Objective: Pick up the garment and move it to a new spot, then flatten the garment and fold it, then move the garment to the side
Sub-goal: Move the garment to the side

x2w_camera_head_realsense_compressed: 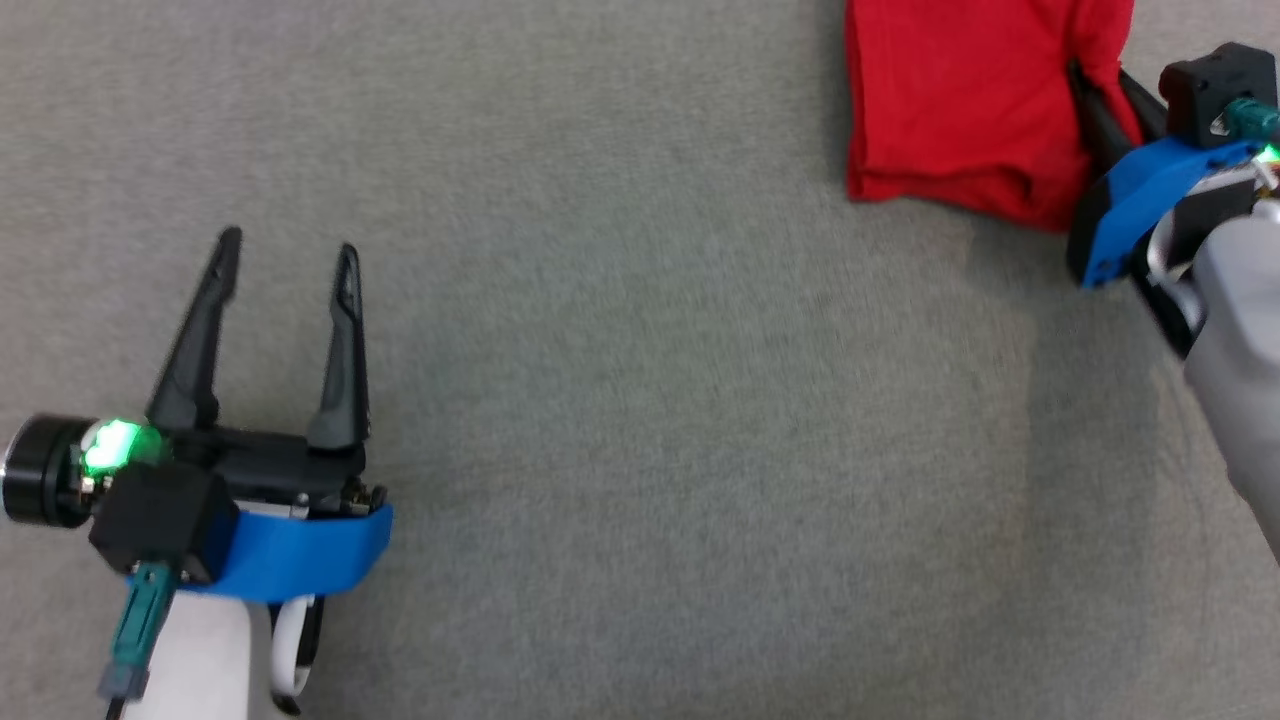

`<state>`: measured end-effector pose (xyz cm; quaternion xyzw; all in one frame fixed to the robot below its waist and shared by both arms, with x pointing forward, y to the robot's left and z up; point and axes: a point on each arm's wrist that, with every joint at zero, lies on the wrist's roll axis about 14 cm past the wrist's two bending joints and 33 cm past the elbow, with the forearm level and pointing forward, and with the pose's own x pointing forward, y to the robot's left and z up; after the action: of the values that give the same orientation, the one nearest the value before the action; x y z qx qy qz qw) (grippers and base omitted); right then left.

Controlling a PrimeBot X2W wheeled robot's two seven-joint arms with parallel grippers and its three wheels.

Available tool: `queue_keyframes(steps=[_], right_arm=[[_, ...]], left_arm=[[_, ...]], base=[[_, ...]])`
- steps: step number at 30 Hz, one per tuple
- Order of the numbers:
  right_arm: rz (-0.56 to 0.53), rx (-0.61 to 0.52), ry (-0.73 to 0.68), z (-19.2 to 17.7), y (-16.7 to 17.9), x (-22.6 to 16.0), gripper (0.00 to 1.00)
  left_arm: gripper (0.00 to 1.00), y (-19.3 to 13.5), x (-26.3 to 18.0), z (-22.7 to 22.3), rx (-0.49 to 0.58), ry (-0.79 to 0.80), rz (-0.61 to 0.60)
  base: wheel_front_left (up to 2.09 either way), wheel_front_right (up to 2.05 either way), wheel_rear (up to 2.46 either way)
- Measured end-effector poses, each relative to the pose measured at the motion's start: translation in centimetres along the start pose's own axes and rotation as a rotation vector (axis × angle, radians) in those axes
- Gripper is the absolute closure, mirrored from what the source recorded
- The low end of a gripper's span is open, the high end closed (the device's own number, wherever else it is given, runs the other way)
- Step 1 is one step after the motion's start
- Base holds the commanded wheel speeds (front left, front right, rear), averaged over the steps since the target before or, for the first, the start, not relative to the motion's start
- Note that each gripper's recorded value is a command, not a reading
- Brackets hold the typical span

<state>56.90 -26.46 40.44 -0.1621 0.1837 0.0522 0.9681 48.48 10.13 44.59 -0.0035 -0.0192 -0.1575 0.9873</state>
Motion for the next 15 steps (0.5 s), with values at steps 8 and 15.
queue_keyframes(steps=[8,15], right_arm=[[-0.147,-0.040,0.051,-1.8,-7.6,-0.3,1.00],[-0.211,-0.083,0.066,-1.1,-11.3,0.1,1.00]], left_arm=[[0.00,-2.0,3.2,-1.5,0.019,-0.041,-0.111],[0.00,-2.1,3.9,-1.8,0.025,-0.064,-0.128]], base=[[0.00,0.00,0.00],[0.00,0.00,0.00]])
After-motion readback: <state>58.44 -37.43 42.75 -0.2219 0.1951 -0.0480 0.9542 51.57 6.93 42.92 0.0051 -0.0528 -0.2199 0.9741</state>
